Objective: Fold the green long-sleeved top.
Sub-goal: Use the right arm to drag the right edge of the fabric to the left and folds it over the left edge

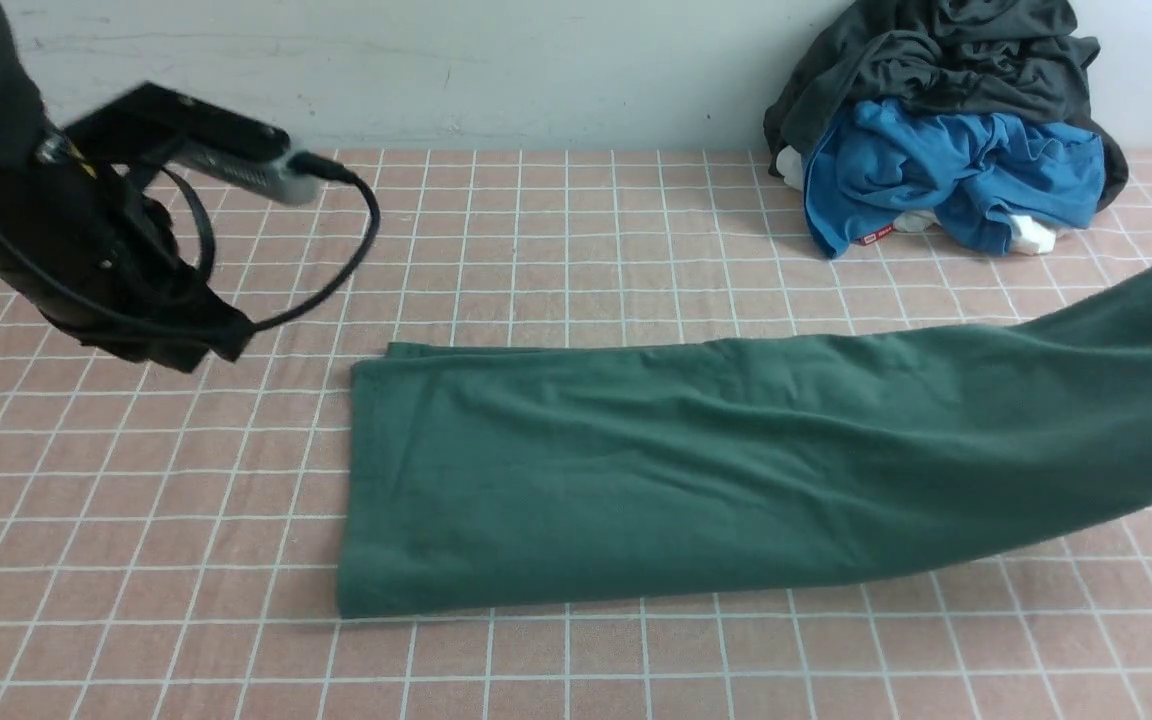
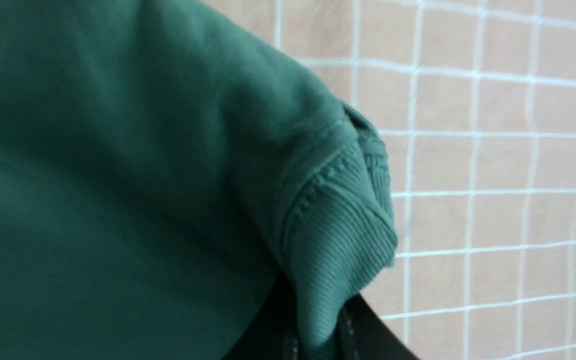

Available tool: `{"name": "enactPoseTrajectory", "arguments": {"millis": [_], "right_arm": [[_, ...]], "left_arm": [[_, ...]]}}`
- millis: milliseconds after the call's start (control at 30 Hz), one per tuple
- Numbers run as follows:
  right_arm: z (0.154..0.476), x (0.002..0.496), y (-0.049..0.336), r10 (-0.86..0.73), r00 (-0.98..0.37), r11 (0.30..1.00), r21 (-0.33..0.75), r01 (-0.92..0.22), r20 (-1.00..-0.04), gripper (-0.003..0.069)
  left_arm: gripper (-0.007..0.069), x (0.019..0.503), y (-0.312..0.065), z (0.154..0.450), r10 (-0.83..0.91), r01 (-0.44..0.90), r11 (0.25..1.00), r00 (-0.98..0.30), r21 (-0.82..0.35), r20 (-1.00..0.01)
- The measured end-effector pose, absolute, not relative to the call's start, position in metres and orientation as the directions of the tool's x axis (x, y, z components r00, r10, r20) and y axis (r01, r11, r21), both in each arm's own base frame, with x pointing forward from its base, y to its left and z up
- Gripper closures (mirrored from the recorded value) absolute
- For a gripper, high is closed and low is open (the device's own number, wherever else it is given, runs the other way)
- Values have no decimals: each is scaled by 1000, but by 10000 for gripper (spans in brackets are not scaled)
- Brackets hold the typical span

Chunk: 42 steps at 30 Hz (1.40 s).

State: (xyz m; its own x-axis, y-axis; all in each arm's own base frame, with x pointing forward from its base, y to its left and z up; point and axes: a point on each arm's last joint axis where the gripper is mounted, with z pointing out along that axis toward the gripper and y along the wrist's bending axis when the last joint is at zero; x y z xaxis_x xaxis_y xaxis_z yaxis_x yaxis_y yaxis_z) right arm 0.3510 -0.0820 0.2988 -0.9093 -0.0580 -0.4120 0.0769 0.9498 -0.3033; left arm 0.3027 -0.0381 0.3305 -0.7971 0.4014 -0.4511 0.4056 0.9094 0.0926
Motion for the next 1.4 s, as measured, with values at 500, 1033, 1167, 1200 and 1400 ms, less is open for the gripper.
{"name": "enactPoseTrajectory", "arguments": {"millis": [500, 1033, 1167, 1200, 1400], "right_arm": [[401, 352, 135, -444, -612, 870, -152, -469, -655, 634], [240, 373, 293, -559, -643, 736, 44, -676, -523, 602], [228, 372, 302, -499, -702, 746, 160, -647, -509, 463], [229, 371, 304, -477, -718, 746, 198, -636, -508, 414], [266, 359, 308, -448, -728, 695, 309, -649, -519, 167]], "left_arm": [[629, 169, -27, 435, 365, 375, 915, -619, 147, -696], [629, 145, -31, 407, 355, 419, 906, -692, 50, -628], [629, 142, -31, 398, 349, 416, 908, -688, 47, -637], [629, 141, -31, 397, 351, 420, 906, -683, 48, -641], [629, 138, -37, 394, 376, 459, 888, -669, 42, -641]]}}
